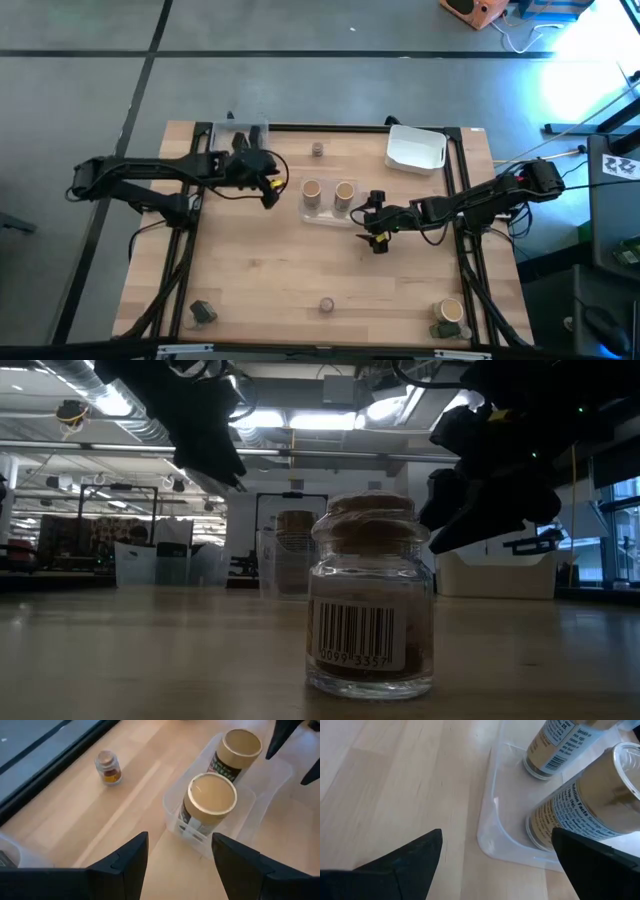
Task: Sort spices by type
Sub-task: Put the black seasoning can into the top transparent bin
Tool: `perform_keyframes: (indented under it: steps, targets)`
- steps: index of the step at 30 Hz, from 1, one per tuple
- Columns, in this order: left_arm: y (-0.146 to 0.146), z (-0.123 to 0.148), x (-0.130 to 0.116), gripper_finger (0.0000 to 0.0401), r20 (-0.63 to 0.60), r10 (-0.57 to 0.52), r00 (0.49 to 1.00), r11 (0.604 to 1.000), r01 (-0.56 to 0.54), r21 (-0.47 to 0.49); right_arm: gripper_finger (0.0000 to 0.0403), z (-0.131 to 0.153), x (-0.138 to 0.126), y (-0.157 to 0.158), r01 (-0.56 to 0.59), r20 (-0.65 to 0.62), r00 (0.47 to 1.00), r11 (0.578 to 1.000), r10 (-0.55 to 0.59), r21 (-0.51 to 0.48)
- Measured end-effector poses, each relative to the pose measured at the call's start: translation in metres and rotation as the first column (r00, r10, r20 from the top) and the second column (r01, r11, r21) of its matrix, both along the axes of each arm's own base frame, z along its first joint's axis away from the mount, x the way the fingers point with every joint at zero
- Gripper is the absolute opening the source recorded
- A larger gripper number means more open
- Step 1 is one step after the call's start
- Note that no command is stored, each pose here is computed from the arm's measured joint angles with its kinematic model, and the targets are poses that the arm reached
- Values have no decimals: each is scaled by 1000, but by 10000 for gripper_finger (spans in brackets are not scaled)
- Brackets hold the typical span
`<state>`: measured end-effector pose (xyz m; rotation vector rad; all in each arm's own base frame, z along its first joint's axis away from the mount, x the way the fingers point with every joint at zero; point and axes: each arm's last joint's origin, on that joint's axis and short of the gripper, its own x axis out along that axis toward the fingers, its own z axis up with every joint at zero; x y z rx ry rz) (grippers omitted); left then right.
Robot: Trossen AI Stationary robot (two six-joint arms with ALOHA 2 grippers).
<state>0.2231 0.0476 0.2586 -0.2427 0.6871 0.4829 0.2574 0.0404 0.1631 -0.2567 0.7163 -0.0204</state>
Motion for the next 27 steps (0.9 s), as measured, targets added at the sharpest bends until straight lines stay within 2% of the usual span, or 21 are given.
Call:
perform_keyframes:
  steps: [2,6,12,15,20,27]
  targets:
    - [0,0,0,202,7,13,1000,1000,-13,-11,374,0,1,0,7,10,1000,1000,-7,11]
    - [1,6,6,203,102,17,995,1000,-15,-16,374,2,2,1,22,30,999,999,-23,41]
    - [-25,12,15,203,176,-187,966,982,188,7,374,5,4,2,20,72,997,992,-29,125]
    - [-43,12,16,203,164,-275,947,961,274,29,374,7,6,5,-34,94,995,983,17,183]
    - [-76,12,14,203,153,-387,909,922,385,42,374,9,7,8,-80,111,993,958,51,276]
    - [-119,12,5,203,161,-501,850,864,503,34,374,13,10,10,-70,130,991,928,23,366]
